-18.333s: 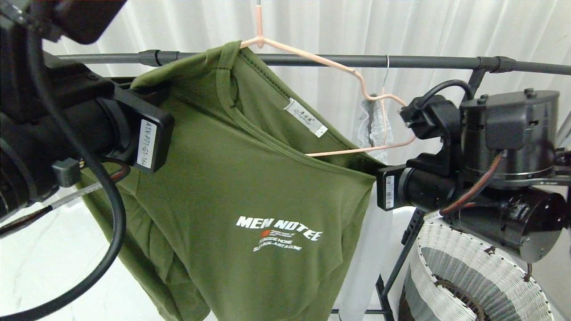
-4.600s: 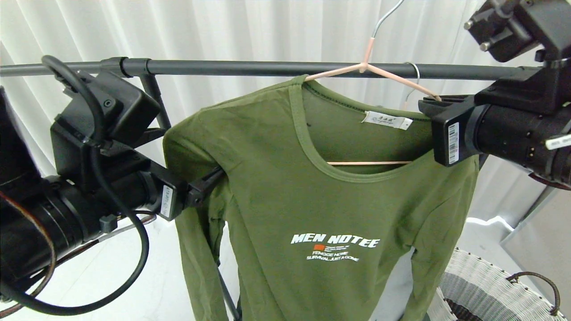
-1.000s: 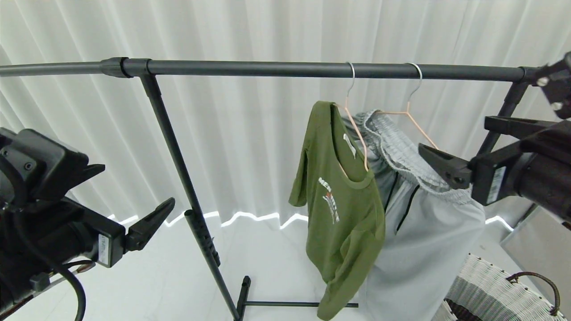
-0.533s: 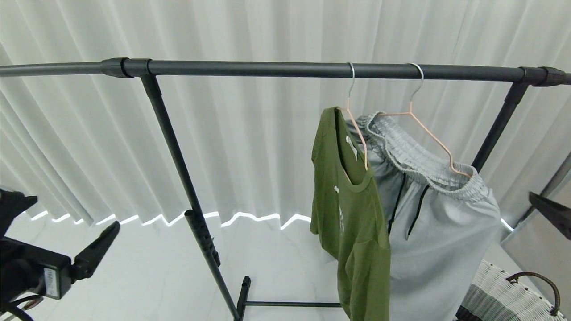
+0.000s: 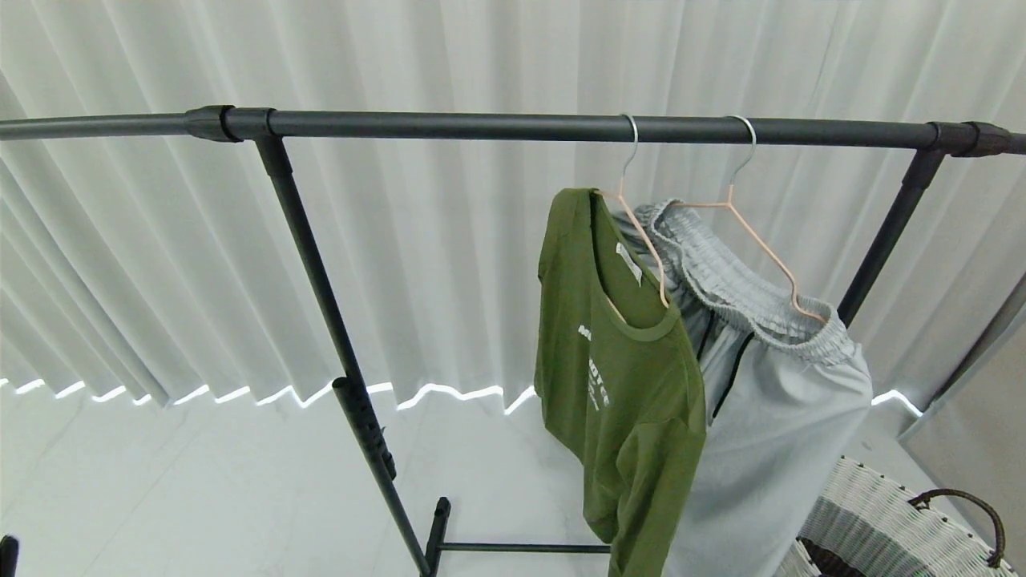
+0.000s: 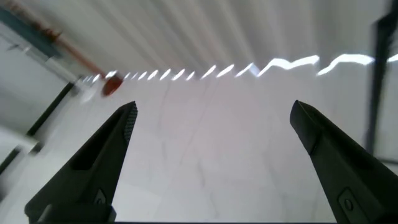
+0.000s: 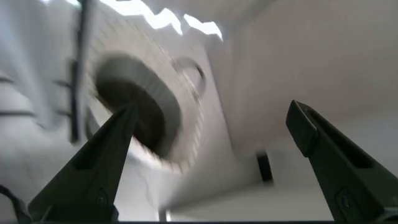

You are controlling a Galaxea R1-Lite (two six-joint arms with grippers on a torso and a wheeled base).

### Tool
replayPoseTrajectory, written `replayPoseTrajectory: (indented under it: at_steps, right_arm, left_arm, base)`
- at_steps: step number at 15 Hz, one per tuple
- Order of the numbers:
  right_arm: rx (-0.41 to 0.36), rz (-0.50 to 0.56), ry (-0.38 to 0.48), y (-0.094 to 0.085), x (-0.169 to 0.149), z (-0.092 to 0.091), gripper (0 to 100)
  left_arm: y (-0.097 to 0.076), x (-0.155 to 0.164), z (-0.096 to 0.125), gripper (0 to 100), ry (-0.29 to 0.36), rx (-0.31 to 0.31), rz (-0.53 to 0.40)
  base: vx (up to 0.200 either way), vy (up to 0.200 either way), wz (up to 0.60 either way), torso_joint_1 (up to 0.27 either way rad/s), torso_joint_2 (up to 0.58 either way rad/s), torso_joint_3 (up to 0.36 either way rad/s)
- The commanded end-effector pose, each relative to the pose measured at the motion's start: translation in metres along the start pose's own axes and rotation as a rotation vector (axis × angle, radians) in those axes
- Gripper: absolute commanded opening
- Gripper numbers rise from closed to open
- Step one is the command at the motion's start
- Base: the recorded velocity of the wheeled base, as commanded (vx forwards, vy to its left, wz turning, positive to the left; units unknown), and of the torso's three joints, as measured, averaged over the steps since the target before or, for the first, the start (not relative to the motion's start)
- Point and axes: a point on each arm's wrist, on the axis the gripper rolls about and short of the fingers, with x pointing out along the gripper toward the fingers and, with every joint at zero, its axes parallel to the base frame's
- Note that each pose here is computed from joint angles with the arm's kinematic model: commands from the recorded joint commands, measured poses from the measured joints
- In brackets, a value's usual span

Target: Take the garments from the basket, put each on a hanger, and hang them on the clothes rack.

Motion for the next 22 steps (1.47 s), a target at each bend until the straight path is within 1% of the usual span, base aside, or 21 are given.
replayPoseTrajectory:
  at_steps: [1, 2, 3, 4, 5, 6, 7, 8, 9, 10, 12, 13, 14, 15, 16, 17, 19, 20, 21, 22]
  right_arm:
    - [0.063, -0.091, -0.015, 0.011, -0.01, -0.036, 100]
    - [0.068, -0.086, -0.032, 0.015, -0.008, -0.047, 100]
    - [0.083, -0.085, -0.047, 0.019, -0.006, -0.056, 100]
    - [0.109, -0.063, -0.091, 0.024, -0.003, -0.059, 100]
    - [0.153, -0.044, -0.131, 0.029, 0.004, -0.06, 100]
    - [0.18, -0.045, -0.174, 0.032, 0.01, -0.058, 100]
    - [0.19, -0.047, -0.195, 0.035, 0.015, -0.058, 100]
    - [0.227, -0.069, -0.259, 0.037, 0.021, -0.055, 100]
    - [0.24, -0.078, -0.279, 0.039, 0.025, -0.055, 100]
    - [0.246, -0.095, -0.287, 0.04, 0.027, -0.055, 100]
    - [0.242, -0.131, -0.274, 0.041, 0.03, -0.057, 100]
    - [0.246, -0.132, -0.273, 0.041, 0.03, -0.058, 100]
    - [0.255, -0.131, -0.275, 0.042, 0.031, -0.058, 100]
    - [0.259, -0.131, -0.278, 0.042, 0.031, -0.058, 100]
    - [0.262, -0.135, -0.285, 0.043, 0.033, -0.059, 100]
    - [0.269, -0.137, -0.295, 0.044, 0.035, -0.059, 100]
    - [0.31, -0.152, -0.371, 0.048, 0.042, -0.06, 100]
    - [0.35, -0.167, -0.44, 0.047, 0.041, -0.056, 100]
    - [0.368, -0.156, -0.44, 0.047, 0.042, -0.056, 100]
    - [0.404, -0.145, -0.436, 0.047, 0.042, -0.057, 100]
  left_arm:
    - [0.006, -0.027, -0.032, 100, 0.015, -0.06, 0.147]
    - [0.002, -0.032, -0.045, 100, -0.021, -0.076, 0.152]
    - [-0.003, -0.036, -0.06, 100, -0.084, -0.083, 0.139]
    - [-0.009, -0.032, -0.065, 100, -0.087, -0.109, 0.121]
    - [-0.01, -0.031, -0.065, 100, -0.119, -0.142, 0.129]
    - [-0.012, -0.03, -0.067, 100, -0.112, -0.148, 0.124]
    - [-0.012, -0.03, -0.067, 100, -0.113, -0.148, 0.125]
    - [-0.012, -0.03, -0.067, 100, -0.111, -0.147, 0.126]
    - [-0.012, -0.03, -0.067, 100, -0.111, -0.142, 0.126]
    - [-0.012, -0.03, -0.067, 100, -0.11, -0.147, 0.127]
    - [-0.012, -0.03, -0.067, 100, -0.114, -0.152, 0.124]
    - [-0.012, -0.03, -0.067, 100, -0.119, -0.174, 0.115]
    - [-0.013, -0.03, -0.066, 100, -0.144, -0.223, 0.068]
    - [-0.014, -0.03, -0.065, 100, -0.169, -0.255, 0.016]
    - [-0.017, -0.03, -0.064, 100, -0.229, -0.32, -0.136]
    - [-0.019, -0.031, -0.064, 100, -0.253, -0.359, -0.237]
    - [-0.024, -0.032, -0.062, 100, -0.289, -0.446, -0.456]
    - [-0.025, -0.033, -0.063, 100, -0.294, -0.453, -0.515]
    - [-0.026, -0.033, -0.063, 100, -0.287, -0.452, -0.522]
    - [-0.025, -0.033, -0.063, 100, -0.287, -0.448, -0.515]
  base:
    - [0.0, 0.0, 0.0, 0.0, 0.0, 0.0]
    - [0.0, 0.0, 0.0, 0.0, 0.0, 0.0]
    - [0.0, 0.0, 0.0, 0.0, 0.0, 0.0]
    - [0.0, 0.0, 0.0, 0.0, 0.0, 0.0]
    - [0.0, 0.0, 0.0, 0.0, 0.0, 0.0]
    - [0.0, 0.0, 0.0, 0.0, 0.0, 0.0]
    - [0.0, 0.0, 0.0, 0.0, 0.0, 0.0]
    - [0.0, 0.0, 0.0, 0.0, 0.0, 0.0]
    - [0.0, 0.0, 0.0, 0.0, 0.0, 0.0]
    - [0.0, 0.0, 0.0, 0.0, 0.0, 0.0]
    - [0.0, 0.0, 0.0, 0.0, 0.0, 0.0]
    - [0.0, 0.0, 0.0, 0.0, 0.0, 0.0]
    - [0.0, 0.0, 0.0, 0.0, 0.0, 0.0]
    - [0.0, 0.0, 0.0, 0.0, 0.0, 0.0]
    - [0.0, 0.0, 0.0, 0.0, 0.0, 0.0]
    - [0.0, 0.0, 0.0, 0.0, 0.0, 0.0]
    - [0.0, 0.0, 0.0, 0.0, 0.0, 0.0]
    - [0.0, 0.0, 0.0, 0.0, 0.0, 0.0]
    - [0.0, 0.0, 0.0, 0.0, 0.0, 0.0]
    - [0.0, 0.0, 0.0, 0.0, 0.0, 0.0]
